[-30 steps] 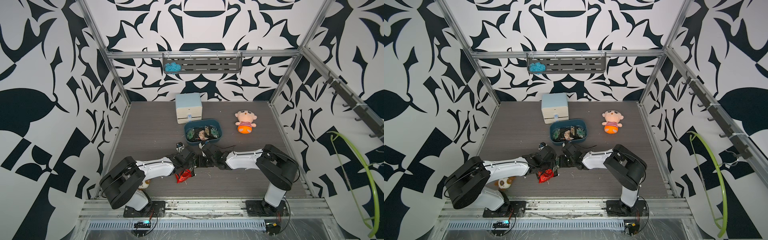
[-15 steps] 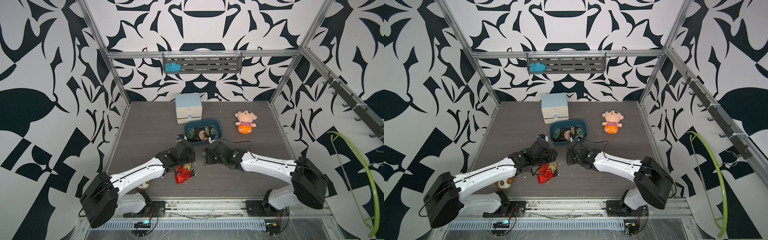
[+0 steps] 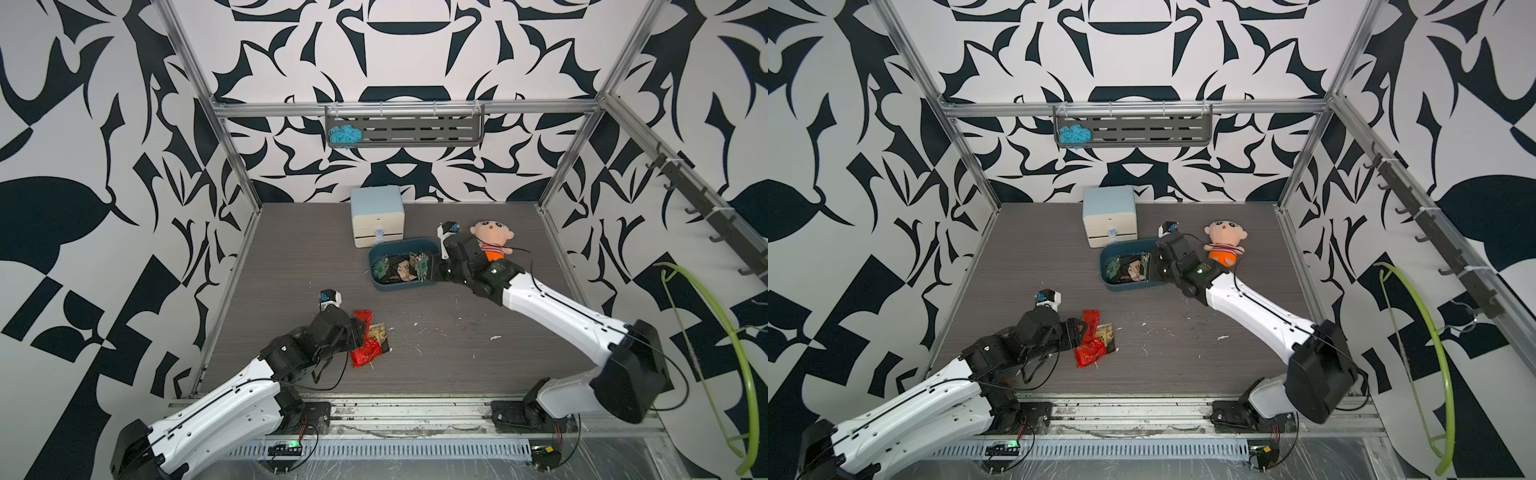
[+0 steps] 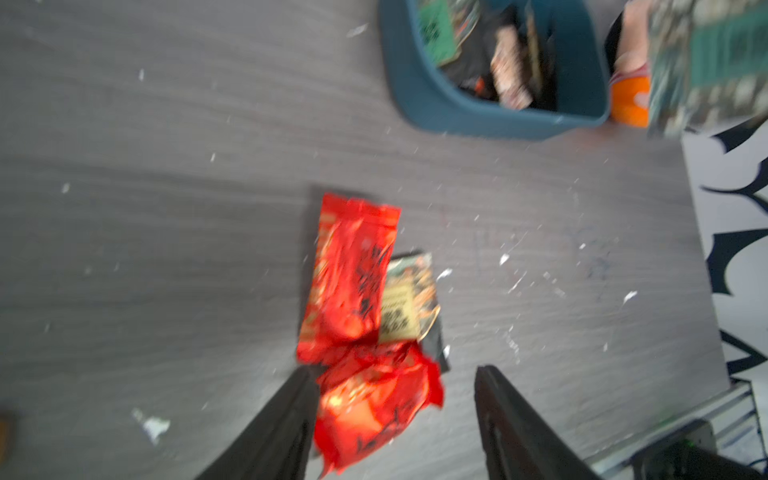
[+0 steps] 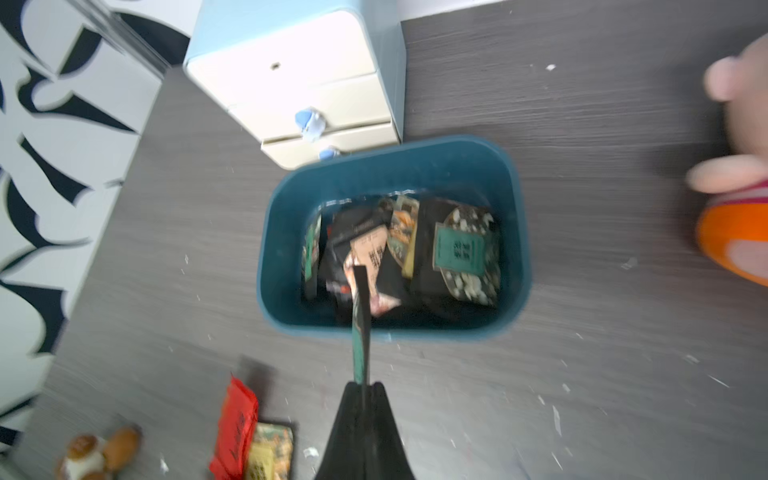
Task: Put the tea bags into the storage box
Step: Place the tea bag in the storage box, then pick up the tea bag from the center of the board, then place the tea bag in the storage box.
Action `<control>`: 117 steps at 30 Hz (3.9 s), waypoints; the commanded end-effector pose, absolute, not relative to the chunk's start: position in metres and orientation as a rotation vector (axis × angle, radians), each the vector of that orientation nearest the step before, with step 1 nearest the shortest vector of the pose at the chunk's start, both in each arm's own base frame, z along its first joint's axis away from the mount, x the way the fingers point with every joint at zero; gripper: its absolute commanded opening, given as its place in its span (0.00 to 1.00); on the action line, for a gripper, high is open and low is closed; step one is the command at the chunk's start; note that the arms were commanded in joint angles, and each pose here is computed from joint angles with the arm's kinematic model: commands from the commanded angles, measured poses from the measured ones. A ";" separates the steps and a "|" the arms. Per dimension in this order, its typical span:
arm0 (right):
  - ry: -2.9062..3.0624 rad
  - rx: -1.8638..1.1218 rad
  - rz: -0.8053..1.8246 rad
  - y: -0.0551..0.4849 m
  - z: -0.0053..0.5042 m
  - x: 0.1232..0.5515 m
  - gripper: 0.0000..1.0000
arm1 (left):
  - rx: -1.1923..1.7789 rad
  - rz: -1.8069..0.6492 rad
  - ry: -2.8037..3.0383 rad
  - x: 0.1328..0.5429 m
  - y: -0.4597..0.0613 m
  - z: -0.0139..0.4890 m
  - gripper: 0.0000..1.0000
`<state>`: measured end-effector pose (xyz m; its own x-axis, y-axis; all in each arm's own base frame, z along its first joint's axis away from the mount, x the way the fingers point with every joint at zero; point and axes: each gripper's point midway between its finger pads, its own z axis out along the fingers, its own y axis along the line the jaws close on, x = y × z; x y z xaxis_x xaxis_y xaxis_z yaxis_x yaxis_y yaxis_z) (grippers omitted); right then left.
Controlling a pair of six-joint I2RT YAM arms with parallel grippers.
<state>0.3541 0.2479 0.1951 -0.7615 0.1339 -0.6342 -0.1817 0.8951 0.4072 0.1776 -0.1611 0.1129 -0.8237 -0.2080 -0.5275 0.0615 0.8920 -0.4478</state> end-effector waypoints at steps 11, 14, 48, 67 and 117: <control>2.464 0.063 0.781 0.282 0.153 0.419 0.15 | -0.181 -0.547 2.609 0.146 -0.135 0.077 0.67; 2.467 0.062 0.695 0.271 0.154 0.419 0.28 | -0.202 -0.500 2.624 0.148 -0.132 0.071 0.67; 2.643 -0.113 0.938 0.344 0.074 0.219 0.54 | -0.265 -0.452 2.695 0.178 -0.167 0.012 0.47; 2.724 -0.053 0.953 0.381 0.034 0.210 0.38 | -0.286 -0.447 2.739 0.171 -0.167 -0.006 0.35; 2.191 -0.046 0.991 0.297 0.253 0.372 0.00 | -0.483 -0.469 2.546 0.169 -0.127 0.046 0.60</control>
<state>0.3569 0.2569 0.2352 -0.7140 0.2423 -0.6569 -0.2105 0.8206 0.5314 0.1801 -0.1480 0.0656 -0.8081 -0.4037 -0.4289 -0.1730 0.8587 -0.4824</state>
